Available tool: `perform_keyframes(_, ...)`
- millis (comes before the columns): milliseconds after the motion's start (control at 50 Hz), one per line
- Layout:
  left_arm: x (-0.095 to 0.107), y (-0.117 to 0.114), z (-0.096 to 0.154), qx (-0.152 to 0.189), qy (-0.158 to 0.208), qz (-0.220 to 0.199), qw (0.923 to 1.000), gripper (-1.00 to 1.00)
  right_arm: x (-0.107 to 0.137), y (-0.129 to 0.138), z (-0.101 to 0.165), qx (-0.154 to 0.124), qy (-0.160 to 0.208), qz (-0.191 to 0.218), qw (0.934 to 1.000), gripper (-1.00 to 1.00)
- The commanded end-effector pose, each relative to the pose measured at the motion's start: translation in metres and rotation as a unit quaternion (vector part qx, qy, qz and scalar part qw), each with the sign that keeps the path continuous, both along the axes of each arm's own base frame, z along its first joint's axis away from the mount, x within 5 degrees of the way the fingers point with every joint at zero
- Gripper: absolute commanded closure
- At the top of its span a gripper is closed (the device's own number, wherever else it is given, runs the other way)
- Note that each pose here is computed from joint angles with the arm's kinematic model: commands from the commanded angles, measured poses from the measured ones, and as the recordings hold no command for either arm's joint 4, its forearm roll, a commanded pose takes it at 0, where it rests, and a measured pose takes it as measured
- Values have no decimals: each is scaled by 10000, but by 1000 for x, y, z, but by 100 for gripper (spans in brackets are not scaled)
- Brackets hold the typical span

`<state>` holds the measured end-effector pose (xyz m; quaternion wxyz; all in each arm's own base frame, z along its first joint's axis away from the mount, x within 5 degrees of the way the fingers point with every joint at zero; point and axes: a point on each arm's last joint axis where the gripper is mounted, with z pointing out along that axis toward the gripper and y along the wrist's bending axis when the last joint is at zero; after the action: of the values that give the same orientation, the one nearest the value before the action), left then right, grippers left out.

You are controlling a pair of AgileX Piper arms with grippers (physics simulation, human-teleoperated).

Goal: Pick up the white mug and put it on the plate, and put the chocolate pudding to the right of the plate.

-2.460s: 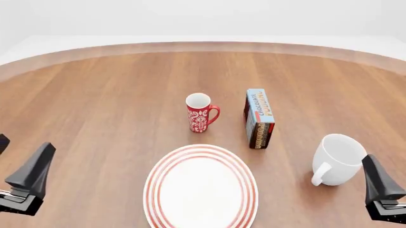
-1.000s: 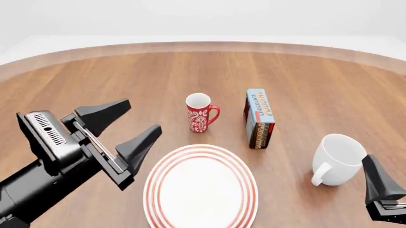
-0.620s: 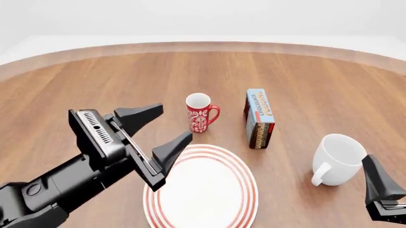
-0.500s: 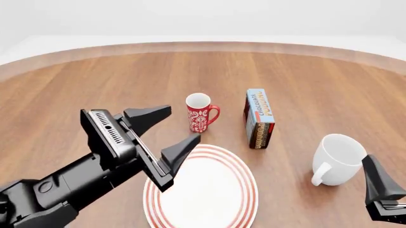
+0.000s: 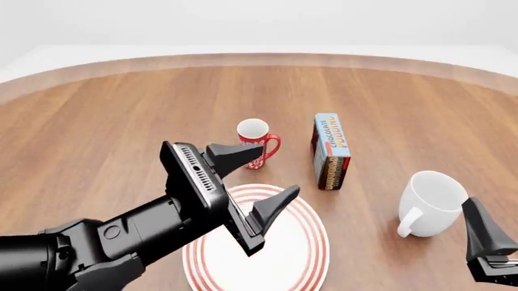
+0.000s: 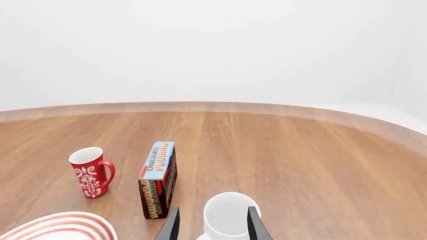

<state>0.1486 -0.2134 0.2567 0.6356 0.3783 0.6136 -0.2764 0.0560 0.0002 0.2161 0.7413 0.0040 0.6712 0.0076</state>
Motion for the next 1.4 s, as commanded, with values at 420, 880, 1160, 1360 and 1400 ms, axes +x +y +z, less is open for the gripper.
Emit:
perform_keyframes(420,8,-50,-15,426,64,-368,9984,-100,0,0,1,28,-15,22,10000,-100)
perform_keyframes(880,10,-84,-33,657,111,-612,9959,-100,0,0,1,48,-16,16,10000,-100)
perform_keyframes(1160,11,-102,-36,776,128,-733,9942,-100,0,0,1,49,-21,15,10000,-100)
perform_keyframes(1360,11,-114,-38,823,141,-801,9933,-100,0,0,1,55,-23,17,10000,-100)
perform_keyframes(1400,12,-116,-40,845,148,-807,9930,-100,0,0,1,57,-23,16,10000,-100)
